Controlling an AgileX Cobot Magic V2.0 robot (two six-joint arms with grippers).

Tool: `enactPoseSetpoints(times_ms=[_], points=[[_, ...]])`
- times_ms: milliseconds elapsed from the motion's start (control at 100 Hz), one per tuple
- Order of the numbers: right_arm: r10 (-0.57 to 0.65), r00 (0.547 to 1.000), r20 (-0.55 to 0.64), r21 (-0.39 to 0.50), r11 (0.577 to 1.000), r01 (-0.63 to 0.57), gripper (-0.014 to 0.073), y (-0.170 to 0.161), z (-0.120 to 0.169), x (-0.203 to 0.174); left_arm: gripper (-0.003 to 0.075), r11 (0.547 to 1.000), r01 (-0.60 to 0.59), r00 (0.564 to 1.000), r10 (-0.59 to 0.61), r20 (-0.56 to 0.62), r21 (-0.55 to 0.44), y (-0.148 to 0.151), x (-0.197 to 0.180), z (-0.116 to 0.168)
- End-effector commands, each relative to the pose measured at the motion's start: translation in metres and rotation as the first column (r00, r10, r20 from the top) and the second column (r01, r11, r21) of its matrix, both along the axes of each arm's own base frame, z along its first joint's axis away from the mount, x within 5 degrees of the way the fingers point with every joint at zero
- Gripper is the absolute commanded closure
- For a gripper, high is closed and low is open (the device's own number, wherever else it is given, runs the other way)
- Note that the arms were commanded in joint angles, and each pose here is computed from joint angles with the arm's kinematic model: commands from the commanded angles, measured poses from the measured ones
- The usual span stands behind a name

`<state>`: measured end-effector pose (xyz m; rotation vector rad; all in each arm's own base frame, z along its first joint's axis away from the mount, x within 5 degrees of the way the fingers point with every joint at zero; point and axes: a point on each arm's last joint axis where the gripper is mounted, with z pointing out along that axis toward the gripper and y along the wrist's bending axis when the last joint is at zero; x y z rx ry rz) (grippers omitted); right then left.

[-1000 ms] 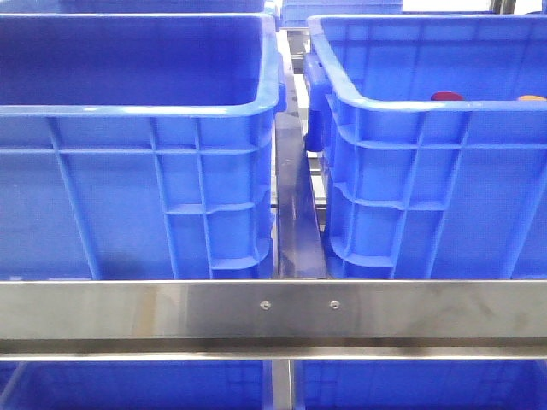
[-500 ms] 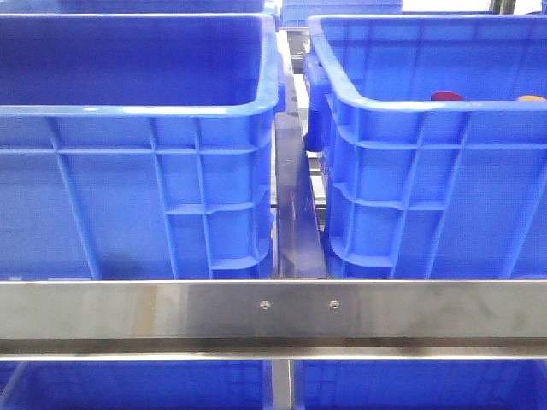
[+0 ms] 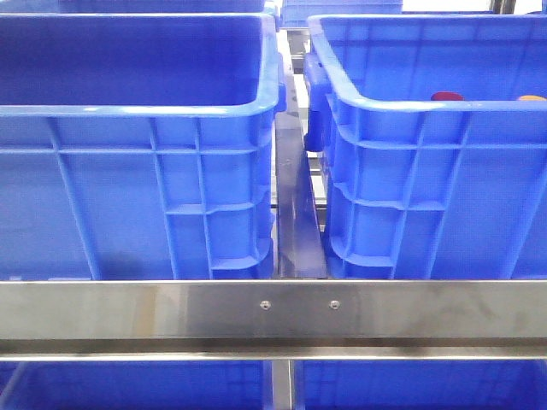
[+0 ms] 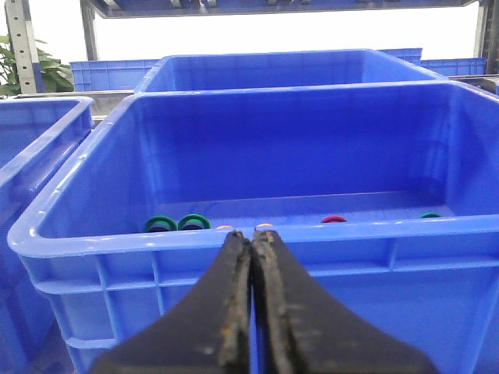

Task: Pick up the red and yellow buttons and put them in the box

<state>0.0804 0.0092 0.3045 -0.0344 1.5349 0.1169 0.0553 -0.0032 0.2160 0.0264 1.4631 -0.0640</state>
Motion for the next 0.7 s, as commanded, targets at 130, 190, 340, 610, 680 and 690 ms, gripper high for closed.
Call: enactPoseSetpoints(times_ms=[130, 190, 340, 610, 680, 690], points=[[-0.097, 0.995, 0.005, 0.073, 0.993, 0.096, 0.0663, -0.009, 0.008, 0.0, 0.0739, 1.0, 0.016, 0.998, -0.014, 0.061, -0.022, -0.001, -0.001, -0.008], [-0.113, 0.994, 0.014, 0.074, 0.991, 0.112, 0.0663, -0.011, 0.008, 0.0, 0.0739, 1.0, 0.016, 0.998, -0.014, 0.061, -0.022, -0.001, -0.001, -0.008], [-0.128, 0.991, 0.051, 0.108, 0.987, 0.121, 0.0663, -0.012, 0.01, -0.004, 0.0739, 1.0, 0.016, 0.998, -0.014, 0.061, -0.022, -0.001, -0.001, -0.008], [-0.096, 0.983, 0.157, 0.1, 0.992, 0.081, 0.0663, -0.01, -0.009, -0.021, 0.0739, 1.0, 0.016, 0.998, -0.014, 0.061, -0.022, -0.001, -0.001, -0.008], [-0.072, 0.983, 0.169, 0.081, 0.995, 0.058, 0.0663, -0.008, -0.017, -0.025, 0.0739, 1.0, 0.016, 0.998, -0.014, 0.061, -0.022, -0.001, -0.001, -0.008], [-0.069, 0.983, 0.171, 0.079, 0.995, 0.056, 0.0663, -0.008, -0.019, -0.026, 0.0739, 1.0, 0.016, 0.998, -0.014, 0.061, -0.022, -0.001, -0.001, -0.008]])
